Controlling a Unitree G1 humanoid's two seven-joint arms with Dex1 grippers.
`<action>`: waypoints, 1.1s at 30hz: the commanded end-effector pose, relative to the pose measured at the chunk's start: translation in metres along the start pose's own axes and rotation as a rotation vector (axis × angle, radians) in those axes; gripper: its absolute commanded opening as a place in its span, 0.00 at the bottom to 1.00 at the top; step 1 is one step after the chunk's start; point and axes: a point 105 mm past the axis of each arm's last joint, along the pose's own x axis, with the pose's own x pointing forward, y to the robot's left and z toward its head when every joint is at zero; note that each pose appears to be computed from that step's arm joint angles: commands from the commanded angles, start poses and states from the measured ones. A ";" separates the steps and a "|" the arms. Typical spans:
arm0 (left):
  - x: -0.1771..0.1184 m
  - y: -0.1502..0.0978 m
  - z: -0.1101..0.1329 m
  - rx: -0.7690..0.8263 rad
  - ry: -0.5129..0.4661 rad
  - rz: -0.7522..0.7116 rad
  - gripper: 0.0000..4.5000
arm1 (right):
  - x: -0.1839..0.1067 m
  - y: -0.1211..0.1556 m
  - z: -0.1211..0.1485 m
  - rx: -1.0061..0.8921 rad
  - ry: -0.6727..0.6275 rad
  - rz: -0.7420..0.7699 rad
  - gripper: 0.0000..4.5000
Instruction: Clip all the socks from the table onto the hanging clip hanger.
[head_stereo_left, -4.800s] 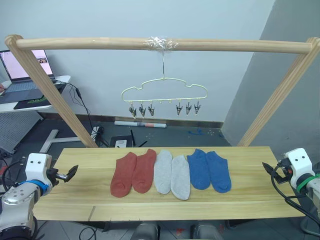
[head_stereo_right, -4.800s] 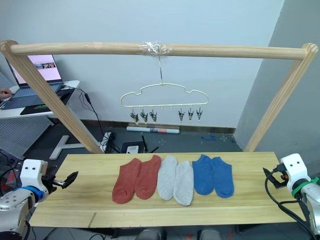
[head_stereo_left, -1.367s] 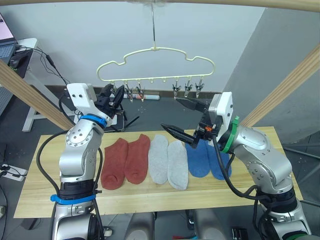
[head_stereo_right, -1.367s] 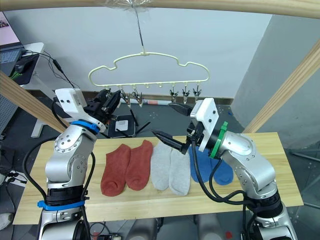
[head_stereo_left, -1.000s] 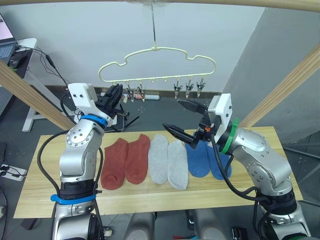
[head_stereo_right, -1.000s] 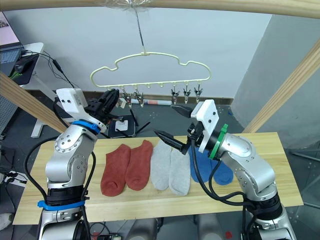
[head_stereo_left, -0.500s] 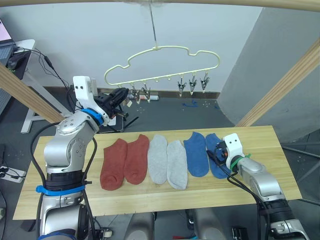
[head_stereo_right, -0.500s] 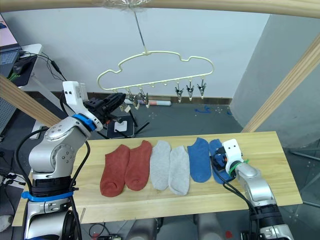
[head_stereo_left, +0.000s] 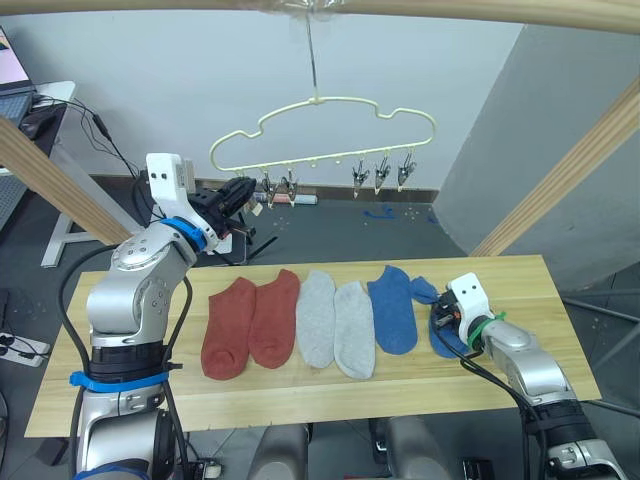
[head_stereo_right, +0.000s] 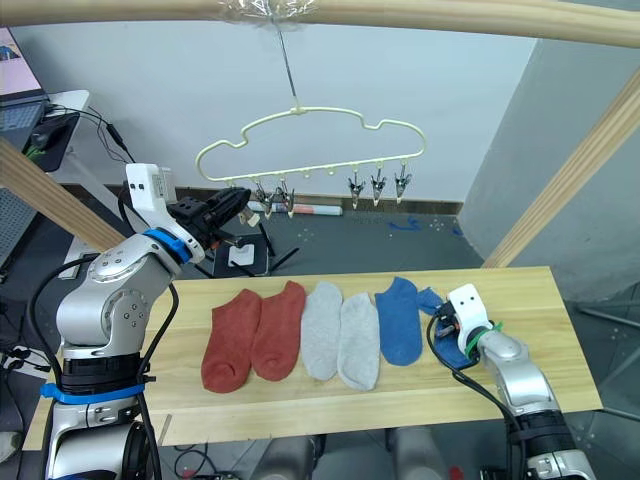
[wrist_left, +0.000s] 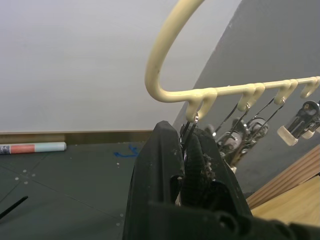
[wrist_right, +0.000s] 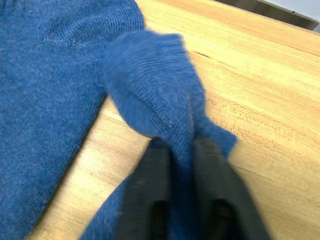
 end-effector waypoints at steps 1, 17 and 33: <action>-0.003 -0.002 0.005 -0.005 -0.009 -0.014 0.00 | -0.008 -0.004 -0.017 -0.049 0.039 0.003 0.01; 0.001 -0.002 0.007 -0.080 0.011 -0.059 0.00 | -0.039 0.071 0.122 -0.237 -0.394 0.218 0.01; -0.002 -0.014 0.015 -0.463 0.046 -0.171 0.00 | -0.006 0.159 0.180 -0.231 -0.553 0.394 0.01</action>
